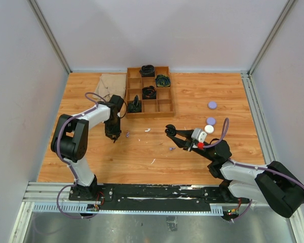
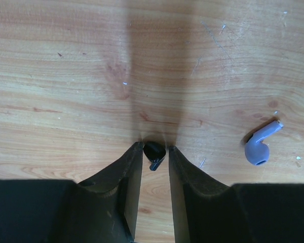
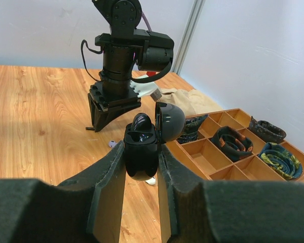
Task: Insert the wireless bluetooth earbuds into the charging case
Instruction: Pick up the earbud from the center of the board.
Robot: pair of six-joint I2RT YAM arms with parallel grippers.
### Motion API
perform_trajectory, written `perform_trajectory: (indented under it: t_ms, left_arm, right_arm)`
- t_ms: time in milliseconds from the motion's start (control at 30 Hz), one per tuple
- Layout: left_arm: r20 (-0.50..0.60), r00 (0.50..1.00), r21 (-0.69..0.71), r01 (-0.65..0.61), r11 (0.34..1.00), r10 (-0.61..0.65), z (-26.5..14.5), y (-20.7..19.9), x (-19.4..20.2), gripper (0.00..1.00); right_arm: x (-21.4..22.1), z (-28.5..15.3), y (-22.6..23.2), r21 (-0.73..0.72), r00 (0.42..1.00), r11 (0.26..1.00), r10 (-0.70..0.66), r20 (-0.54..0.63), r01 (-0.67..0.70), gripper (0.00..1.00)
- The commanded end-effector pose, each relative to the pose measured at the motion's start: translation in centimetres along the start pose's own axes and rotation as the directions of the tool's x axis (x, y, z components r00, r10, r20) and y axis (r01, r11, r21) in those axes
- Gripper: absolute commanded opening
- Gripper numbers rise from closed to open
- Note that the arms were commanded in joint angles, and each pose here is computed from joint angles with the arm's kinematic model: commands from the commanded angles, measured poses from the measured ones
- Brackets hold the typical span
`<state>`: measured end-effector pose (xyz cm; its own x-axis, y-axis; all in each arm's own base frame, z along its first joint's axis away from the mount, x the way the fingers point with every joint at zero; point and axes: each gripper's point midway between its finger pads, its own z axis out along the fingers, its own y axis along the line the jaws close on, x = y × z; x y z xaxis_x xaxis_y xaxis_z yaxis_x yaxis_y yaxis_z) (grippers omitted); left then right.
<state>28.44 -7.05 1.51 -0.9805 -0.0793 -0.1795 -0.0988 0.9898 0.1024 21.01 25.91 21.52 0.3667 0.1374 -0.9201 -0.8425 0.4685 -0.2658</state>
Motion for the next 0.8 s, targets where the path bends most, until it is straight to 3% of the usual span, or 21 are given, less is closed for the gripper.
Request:
perform_trajectory:
  t_ms: [0, 333, 767]
  left_arm:
    - [-0.030, 0.999, -0.001, -0.027, 1.000, 0.027, 0.5, -0.3, 0.6, 0.32]
    - [0.003, 1.000, 0.039, -0.022, 0.999, 0.022, -0.3, -0.8, 0.5, 0.26]
    - [0.229, 0.973, 0.265, -0.053, 0.963, -0.010, -5.8, -4.7, -2.4, 0.23]
  right_arm:
    - [-0.8, 0.3, 0.1, -0.008, 0.999, 1.000, -0.020, 0.031, 0.020, 0.01]
    - [-0.9, 0.3, 0.0, -0.001, 0.999, 1.000, -0.027, 0.028, 0.027, 0.01]
    - [-1.1, 0.8, -0.4, 0.001, 0.999, 0.999, -0.035, 0.028, 0.035, 0.01]
